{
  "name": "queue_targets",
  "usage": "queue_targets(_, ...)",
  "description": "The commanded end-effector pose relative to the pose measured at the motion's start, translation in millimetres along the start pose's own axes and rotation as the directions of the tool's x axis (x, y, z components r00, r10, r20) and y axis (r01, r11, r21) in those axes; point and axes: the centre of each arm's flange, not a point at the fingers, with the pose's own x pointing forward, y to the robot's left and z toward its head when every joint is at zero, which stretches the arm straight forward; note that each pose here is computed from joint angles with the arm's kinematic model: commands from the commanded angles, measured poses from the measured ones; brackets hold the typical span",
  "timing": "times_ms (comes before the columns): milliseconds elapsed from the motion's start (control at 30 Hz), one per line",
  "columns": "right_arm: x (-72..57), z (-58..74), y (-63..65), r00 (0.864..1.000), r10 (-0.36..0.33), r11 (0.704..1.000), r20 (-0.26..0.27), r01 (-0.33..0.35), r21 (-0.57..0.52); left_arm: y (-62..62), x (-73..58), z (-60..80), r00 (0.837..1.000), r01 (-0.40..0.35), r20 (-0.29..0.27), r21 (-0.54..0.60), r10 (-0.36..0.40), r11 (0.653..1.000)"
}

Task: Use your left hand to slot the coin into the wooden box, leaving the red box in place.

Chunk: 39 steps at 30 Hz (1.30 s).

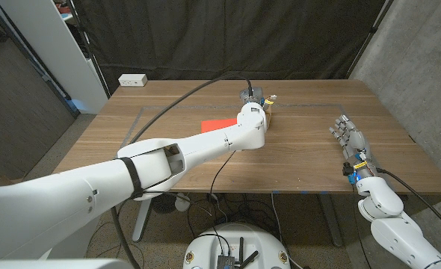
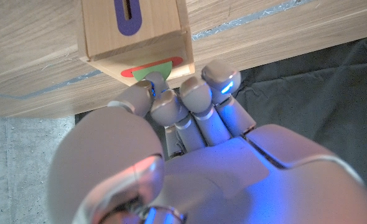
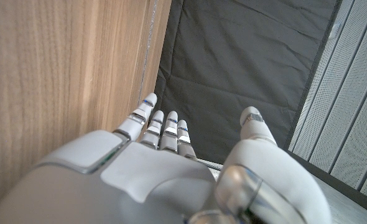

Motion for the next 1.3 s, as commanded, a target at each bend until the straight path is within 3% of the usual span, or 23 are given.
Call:
queue_targets(33,-0.6,0.1,1.2,1.0,-0.002,1.0,0.002,0.002,-0.002,0.8,-0.5,-1.2,1.0,0.007,-0.005,-0.005,-0.007,1.0)
queue_targets(433,-0.2,1.5,1.8,1.0,-0.003,1.0,0.005,0.003,-0.005,2.6,-1.4,-1.8,1.0,0.009,0.002,-0.021,-0.009,1.0)
queue_targets(1300,2.2,6.0,7.1,1.0,-0.004,1.0,0.029,0.004,-0.003,34.5,-2.8,4.2,0.997,-0.072,0.03,-0.08,0.075,0.994)
